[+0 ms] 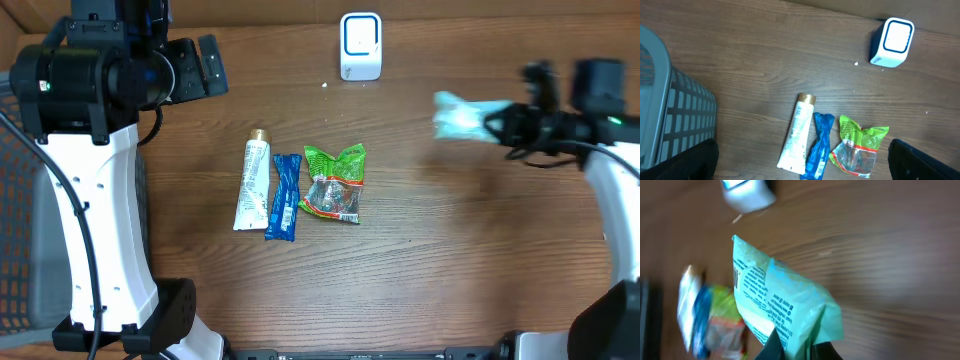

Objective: Scan the item barcode
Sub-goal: 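Carry the wipes pack to the right side and release it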

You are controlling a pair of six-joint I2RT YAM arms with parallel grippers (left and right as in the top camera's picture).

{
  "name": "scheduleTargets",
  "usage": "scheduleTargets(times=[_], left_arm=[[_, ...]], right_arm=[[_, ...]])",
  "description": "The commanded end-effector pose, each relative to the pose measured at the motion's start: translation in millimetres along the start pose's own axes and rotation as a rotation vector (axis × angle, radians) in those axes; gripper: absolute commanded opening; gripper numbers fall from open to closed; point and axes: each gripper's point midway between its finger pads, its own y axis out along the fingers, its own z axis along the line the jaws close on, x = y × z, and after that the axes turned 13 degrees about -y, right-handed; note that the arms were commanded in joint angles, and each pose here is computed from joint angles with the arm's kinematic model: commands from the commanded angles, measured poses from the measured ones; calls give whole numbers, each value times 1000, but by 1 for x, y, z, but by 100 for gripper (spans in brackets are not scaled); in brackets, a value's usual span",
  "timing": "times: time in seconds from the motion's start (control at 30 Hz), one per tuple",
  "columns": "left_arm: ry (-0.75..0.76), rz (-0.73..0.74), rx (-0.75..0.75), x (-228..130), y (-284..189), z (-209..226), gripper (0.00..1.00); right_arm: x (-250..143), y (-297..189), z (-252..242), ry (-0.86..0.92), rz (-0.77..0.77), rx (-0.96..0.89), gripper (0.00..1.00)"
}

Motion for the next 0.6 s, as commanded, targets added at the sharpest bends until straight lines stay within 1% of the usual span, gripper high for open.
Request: scheduleTargets(times=[0.0, 0.13, 0.27, 0.5, 0.57], left_arm=[[-13, -7, 7, 1, 0, 1, 100], [-13, -6, 7, 1, 0, 1, 100], [-13, -7, 7, 1, 0, 1, 100], [-13, -7, 7, 1, 0, 1, 100], [-13, -6, 7, 1, 0, 1, 100]], right_arm=[[-26, -11, -77, 355, -65, -127, 4], [-54, -16, -132, 545, -126, -203, 4], [-76, -16, -172, 673, -161, -242, 4], [-89, 4, -196, 712, -146, -249, 4], [-100, 8, -205, 793, -127, -290, 4]])
